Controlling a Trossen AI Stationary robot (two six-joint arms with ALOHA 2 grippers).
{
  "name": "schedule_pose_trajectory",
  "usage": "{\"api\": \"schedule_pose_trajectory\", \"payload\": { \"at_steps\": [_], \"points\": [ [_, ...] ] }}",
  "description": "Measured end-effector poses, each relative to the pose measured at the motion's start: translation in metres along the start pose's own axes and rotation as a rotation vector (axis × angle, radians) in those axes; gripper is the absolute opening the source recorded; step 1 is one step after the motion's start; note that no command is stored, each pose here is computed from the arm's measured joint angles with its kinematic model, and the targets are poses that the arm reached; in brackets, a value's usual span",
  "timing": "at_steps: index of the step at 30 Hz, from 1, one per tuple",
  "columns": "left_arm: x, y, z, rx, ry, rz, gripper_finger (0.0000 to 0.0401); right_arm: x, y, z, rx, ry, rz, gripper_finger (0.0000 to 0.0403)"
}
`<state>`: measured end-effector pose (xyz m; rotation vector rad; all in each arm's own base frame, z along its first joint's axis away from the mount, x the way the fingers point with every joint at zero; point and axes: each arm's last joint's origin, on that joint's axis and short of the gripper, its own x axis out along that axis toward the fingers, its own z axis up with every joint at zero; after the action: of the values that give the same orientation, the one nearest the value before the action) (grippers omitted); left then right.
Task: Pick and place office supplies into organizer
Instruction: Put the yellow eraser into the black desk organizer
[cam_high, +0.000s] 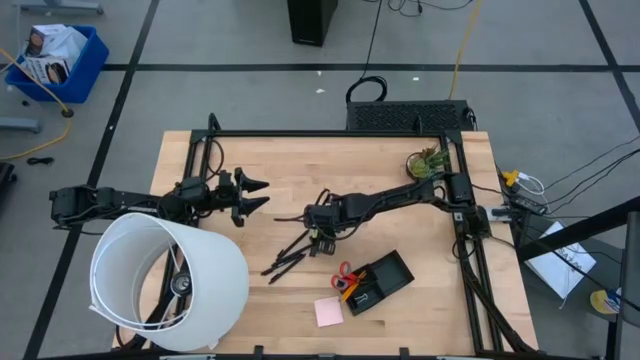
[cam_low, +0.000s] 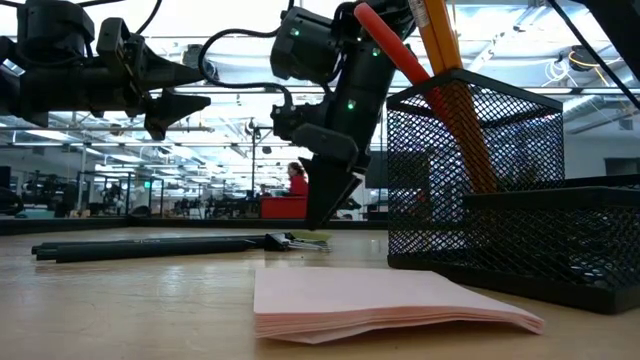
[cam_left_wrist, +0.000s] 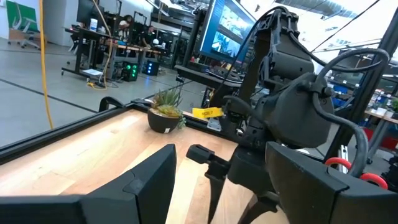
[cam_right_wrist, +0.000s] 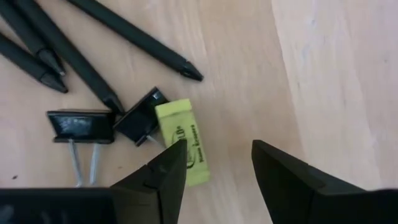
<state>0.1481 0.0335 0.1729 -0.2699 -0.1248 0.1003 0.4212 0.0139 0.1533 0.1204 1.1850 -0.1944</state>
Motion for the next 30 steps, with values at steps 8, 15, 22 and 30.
{"api": "schedule_pose_trajectory", "payload": {
  "at_steps": [8, 15, 22, 30],
  "points": [
    [0.0000, 0.0000, 0.0001, 0.000, 0.000, 0.000, 0.0253, 0.0009, 0.0014, 0.0007, 0.004, -0.006, 0.056, 0.0173],
    [0.0000, 0.0000, 0.0001, 0.000, 0.000, 0.000, 0.0253, 0.0016, -0.0059, 0.0019, 0.002, 0.004, 0.078, 0.0172],
    [0.0000, 0.0000, 0.0001, 0.000, 0.000, 0.000, 0.0253, 0.0016, -0.0060, 0.0014, 0.022, 0.030, 0.166, 0.0171],
    [0.0000, 0.0000, 0.0000, 0.000, 0.000, 0.000, 0.0253, 0.0001, -0.0036, 0.0016, 0.107, 0.033, 0.177, 0.0171]
  ]
}}
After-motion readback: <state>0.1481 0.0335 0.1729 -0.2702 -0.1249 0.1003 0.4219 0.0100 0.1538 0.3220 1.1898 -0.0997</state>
